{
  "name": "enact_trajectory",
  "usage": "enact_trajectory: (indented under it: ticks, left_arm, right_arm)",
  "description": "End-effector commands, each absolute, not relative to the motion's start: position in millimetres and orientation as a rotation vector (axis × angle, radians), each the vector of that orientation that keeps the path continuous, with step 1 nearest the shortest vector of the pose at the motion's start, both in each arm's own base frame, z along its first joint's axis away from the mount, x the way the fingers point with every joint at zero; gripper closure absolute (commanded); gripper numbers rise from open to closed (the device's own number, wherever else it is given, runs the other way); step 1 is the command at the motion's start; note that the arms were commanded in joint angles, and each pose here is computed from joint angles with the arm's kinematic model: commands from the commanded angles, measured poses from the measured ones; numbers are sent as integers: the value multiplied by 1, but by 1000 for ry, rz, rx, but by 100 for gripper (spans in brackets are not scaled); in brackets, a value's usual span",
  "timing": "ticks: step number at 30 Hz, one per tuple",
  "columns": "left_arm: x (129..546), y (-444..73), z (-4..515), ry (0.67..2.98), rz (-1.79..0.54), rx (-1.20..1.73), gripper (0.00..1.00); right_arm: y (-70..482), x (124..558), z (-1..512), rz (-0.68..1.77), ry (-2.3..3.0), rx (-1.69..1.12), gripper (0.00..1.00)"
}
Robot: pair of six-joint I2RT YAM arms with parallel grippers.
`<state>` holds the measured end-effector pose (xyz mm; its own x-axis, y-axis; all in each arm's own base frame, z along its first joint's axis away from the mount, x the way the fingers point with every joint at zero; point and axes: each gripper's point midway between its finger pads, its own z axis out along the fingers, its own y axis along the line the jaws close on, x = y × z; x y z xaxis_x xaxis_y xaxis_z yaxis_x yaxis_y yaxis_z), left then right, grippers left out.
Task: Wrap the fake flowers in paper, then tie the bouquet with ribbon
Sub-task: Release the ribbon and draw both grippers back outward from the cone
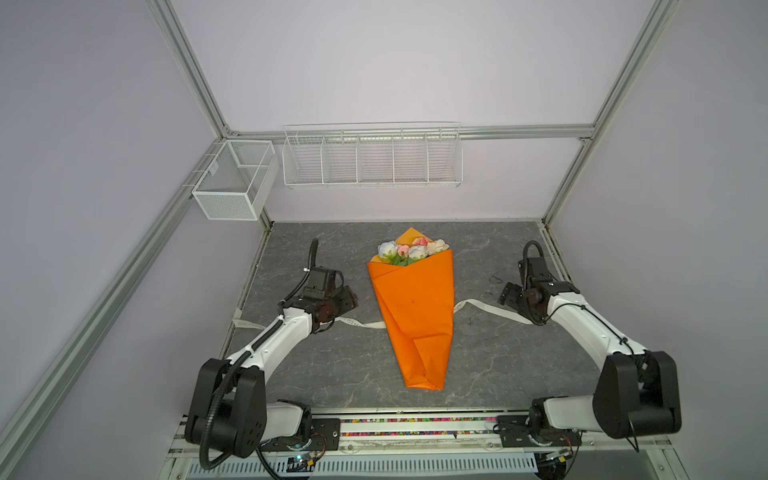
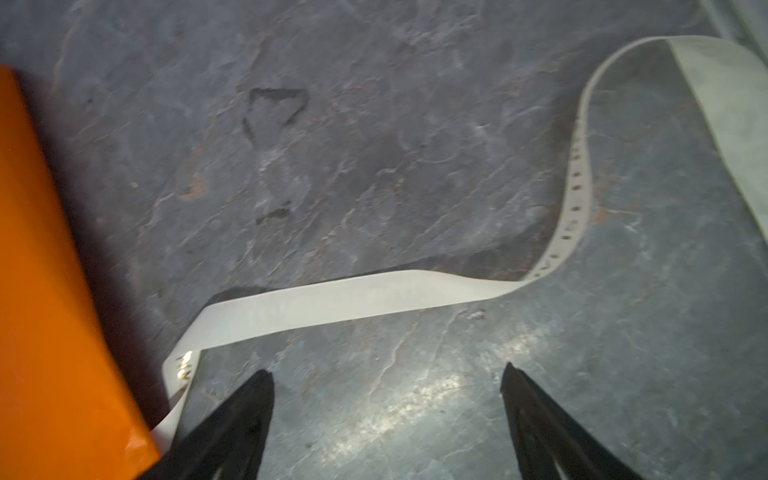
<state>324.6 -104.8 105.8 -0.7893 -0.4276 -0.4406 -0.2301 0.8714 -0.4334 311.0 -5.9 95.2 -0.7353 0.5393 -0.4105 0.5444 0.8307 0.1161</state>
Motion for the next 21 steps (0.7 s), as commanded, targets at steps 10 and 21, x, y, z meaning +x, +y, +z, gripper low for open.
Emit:
enact_trajectory:
  ticks: [10,21]
  left_arm:
    - [271,13,51,2565,-173,-1049,37]
    - [300,30,30,2685,21,-1160,32]
  right_arm:
    - [-32,297,106,-125,2540,926,8]
    - [-31,292,98,-139,2581,886,7]
